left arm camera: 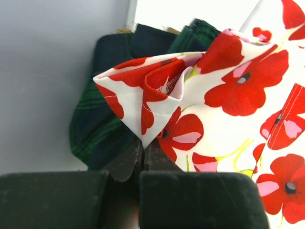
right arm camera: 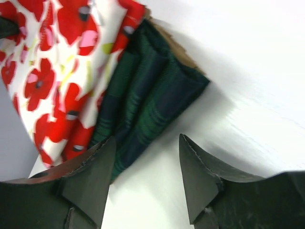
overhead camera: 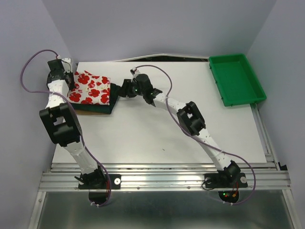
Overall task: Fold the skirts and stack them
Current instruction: Neatly place the folded skirt to the corner
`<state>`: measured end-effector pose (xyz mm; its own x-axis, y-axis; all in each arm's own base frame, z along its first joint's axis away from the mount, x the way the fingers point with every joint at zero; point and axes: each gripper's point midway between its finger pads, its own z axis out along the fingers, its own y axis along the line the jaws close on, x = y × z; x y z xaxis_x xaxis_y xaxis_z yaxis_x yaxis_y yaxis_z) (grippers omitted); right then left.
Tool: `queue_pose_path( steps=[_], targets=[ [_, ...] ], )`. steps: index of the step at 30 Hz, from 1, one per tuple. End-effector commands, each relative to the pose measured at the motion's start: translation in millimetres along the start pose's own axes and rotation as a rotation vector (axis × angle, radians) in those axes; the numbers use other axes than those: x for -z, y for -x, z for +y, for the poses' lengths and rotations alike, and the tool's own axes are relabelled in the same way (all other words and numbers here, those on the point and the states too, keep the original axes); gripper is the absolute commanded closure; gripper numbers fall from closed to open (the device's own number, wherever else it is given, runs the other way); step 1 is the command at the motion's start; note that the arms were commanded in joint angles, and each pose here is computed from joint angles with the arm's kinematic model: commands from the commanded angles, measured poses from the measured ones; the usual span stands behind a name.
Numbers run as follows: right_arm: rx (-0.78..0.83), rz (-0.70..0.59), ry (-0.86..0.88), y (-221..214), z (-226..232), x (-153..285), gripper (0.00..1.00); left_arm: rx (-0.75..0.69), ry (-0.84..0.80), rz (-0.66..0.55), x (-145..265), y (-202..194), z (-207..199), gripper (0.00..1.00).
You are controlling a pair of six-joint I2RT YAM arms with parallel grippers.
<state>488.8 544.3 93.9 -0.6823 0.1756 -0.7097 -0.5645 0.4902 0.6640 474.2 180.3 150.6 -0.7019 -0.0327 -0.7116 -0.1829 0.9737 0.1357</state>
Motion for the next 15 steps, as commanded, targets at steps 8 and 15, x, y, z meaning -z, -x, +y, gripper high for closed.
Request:
queue_pose_path(
  steps=[8,15],
  targets=[
    [0.057,-0.01,-0.033,43.6,-2.3,42.3,0.18,0.035,0.085,-0.092,6.9,33.4,34.4,0.91],
    [0.109,0.005,-0.088,74.2,-11.5,92.5,0.0,0.039,0.099,-0.161,36.2,59.8,37.5,0.47]
  ],
)
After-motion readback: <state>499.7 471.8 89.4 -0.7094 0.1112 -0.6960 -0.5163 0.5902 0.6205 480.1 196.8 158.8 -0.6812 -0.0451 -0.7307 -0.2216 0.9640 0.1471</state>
